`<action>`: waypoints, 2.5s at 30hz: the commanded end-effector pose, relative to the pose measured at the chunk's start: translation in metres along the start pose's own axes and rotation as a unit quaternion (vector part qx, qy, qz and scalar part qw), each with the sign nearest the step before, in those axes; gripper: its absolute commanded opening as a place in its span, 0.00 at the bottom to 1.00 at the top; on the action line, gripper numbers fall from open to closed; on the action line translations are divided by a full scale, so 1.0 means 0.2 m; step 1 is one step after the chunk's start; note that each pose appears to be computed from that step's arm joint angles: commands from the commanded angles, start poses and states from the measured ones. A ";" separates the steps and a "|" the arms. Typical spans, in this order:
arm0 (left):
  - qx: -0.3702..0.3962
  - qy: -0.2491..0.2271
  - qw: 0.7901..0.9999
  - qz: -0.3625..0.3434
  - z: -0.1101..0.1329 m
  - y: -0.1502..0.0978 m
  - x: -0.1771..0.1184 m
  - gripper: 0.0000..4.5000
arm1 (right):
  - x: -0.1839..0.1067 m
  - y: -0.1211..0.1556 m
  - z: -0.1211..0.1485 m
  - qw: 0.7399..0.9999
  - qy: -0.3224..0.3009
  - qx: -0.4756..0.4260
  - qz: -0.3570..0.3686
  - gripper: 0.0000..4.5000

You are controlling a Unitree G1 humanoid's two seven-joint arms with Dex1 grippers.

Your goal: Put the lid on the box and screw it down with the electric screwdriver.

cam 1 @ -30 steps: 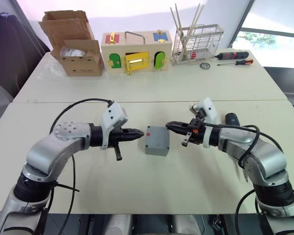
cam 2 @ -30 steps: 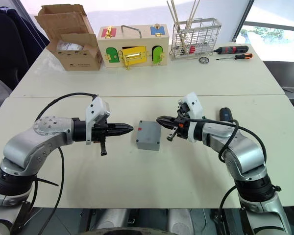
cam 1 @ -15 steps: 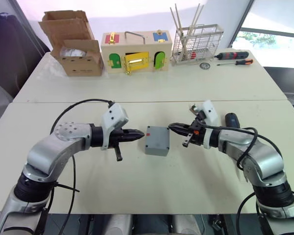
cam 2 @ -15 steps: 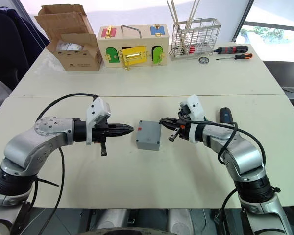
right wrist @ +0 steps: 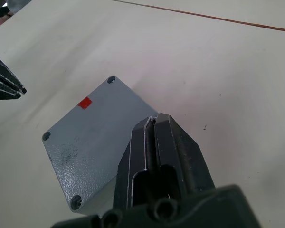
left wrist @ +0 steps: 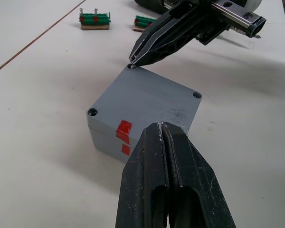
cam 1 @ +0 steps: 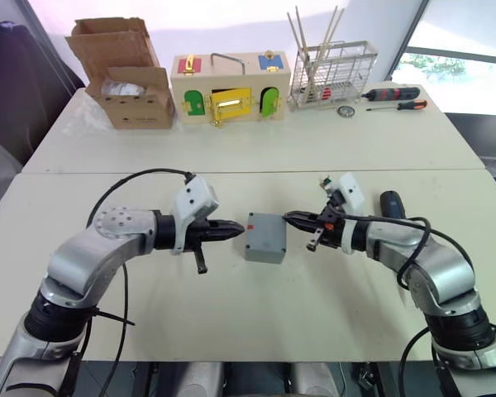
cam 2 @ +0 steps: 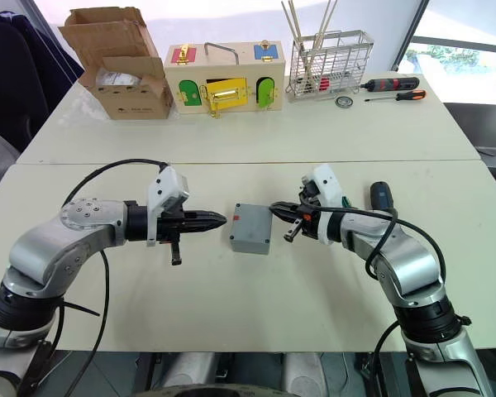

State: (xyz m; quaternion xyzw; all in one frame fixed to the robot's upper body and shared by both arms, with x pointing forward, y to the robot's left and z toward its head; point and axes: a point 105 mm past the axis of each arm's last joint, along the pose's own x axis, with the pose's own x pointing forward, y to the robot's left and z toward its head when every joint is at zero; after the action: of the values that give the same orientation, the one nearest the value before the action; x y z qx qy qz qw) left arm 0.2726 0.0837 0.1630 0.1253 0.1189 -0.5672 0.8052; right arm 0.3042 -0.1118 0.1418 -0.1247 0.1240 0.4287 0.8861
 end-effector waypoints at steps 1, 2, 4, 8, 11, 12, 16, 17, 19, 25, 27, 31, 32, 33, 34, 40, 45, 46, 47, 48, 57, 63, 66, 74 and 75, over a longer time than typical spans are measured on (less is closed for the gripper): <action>0.022 -0.010 1.000 0.008 0.04 0.01 -0.01 0.00 | 0.01 -0.01 0.04 1.000 -0.011 -0.014 0.001 0.01; 0.022 -0.010 1.000 0.008 0.04 0.01 -0.01 0.00 | 0.02 0.00 0.04 1.000 -0.009 -0.017 0.005 0.01; 0.023 -0.010 1.000 0.008 0.04 0.01 0.00 0.00 | 0.02 0.00 0.04 1.000 -0.002 -0.027 0.010 0.01; 0.024 -0.012 1.000 0.008 0.04 0.01 0.00 0.00 | 0.01 -0.02 0.05 0.999 0.004 -0.035 0.014 0.20; 0.027 -0.017 0.999 0.009 0.05 0.01 0.01 0.00 | 0.00 -0.04 0.07 0.999 0.000 -0.046 0.005 0.54; 0.027 -0.018 0.999 0.008 0.05 0.01 0.01 0.00 | -0.01 -0.04 0.09 0.999 -0.002 -0.046 0.003 0.66; 0.031 -0.024 0.999 0.002 0.07 0.01 0.03 0.00 | -0.05 -0.09 0.13 0.999 -0.008 -0.051 -0.013 0.99; 0.033 -0.028 0.999 0.000 0.07 0.01 0.03 0.00 | -0.08 -0.10 0.15 0.998 -0.007 -0.053 -0.020 0.99; 0.037 -0.041 0.998 -0.006 0.11 0.00 0.04 0.00 | -0.15 -0.15 0.20 0.998 -0.019 -0.041 -0.036 0.99; 0.082 -0.067 0.992 -0.068 0.22 -0.10 0.09 0.00 | -0.48 -0.41 0.36 0.990 -0.013 -0.012 -0.141 0.99; 0.100 -0.074 0.989 -0.084 0.25 -0.12 0.12 0.00 | -0.58 -0.45 0.34 0.988 0.039 -0.008 -0.152 0.99; 0.121 -0.081 0.983 -0.110 0.27 -0.18 0.17 0.00 | -0.72 -0.57 0.26 0.970 0.108 0.031 -0.217 0.99; 0.126 -0.080 0.982 -0.116 0.27 -0.19 0.18 0.00 | -0.74 -0.56 0.26 0.970 0.113 0.045 -0.208 0.99; 0.129 -0.080 0.981 -0.119 0.27 -0.20 0.19 0.00 | -0.75 -0.56 0.25 0.972 0.116 0.055 -0.199 0.99; 0.133 -0.079 0.980 -0.123 0.26 -0.20 0.19 0.00 | -0.75 -0.52 0.24 0.972 0.130 0.080 -0.177 0.99; 0.148 -0.077 0.975 -0.146 0.23 -0.28 0.21 0.00 | -0.87 -0.42 -0.07 0.928 0.295 0.179 -0.143 0.99; 0.151 -0.077 0.975 -0.145 0.22 -0.29 0.23 0.00 | -0.88 -0.38 -0.21 0.905 0.332 0.236 -0.125 0.99; 0.150 -0.076 0.975 -0.143 0.21 -0.29 0.23 0.00 | -0.88 -0.40 -0.23 0.901 0.332 0.248 -0.132 0.99; 0.150 -0.075 0.976 -0.141 0.21 -0.30 0.23 0.00 | -0.87 -0.41 -0.25 0.898 0.330 0.258 -0.136 0.99; 0.149 -0.074 0.976 -0.140 0.20 -0.30 0.24 0.00 | -0.86 -0.42 -0.26 0.895 0.329 0.269 -0.138 0.99; 0.133 -0.082 0.979 -0.127 0.20 -0.32 0.24 0.00 | -0.78 -0.48 -0.33 0.873 0.332 0.323 -0.151 0.99; 0.129 -0.082 0.981 -0.119 0.20 -0.32 0.26 0.00 | -0.74 -0.50 -0.41 0.857 0.366 0.327 -0.159 0.99; 0.125 -0.084 0.982 -0.117 0.20 -0.33 0.26 0.00 | -0.71 -0.48 -0.44 0.854 0.389 0.313 -0.146 0.99; 0.119 -0.084 0.984 -0.101 0.19 -0.31 0.27 0.00 | -0.70 -0.46 -0.50 0.851 0.435 0.268 -0.122 0.48; 0.119 -0.084 0.984 -0.100 0.19 -0.31 0.27 0.00 | -0.70 -0.45 -0.51 0.849 0.437 0.271 -0.122 0.42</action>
State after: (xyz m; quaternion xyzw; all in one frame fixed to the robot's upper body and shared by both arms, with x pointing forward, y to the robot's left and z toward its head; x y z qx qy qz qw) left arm 0.2380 0.0048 0.1704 0.1526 0.0125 -0.6618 0.7339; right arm 0.2890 -0.3047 0.1191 -0.0741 0.5665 0.1564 0.8057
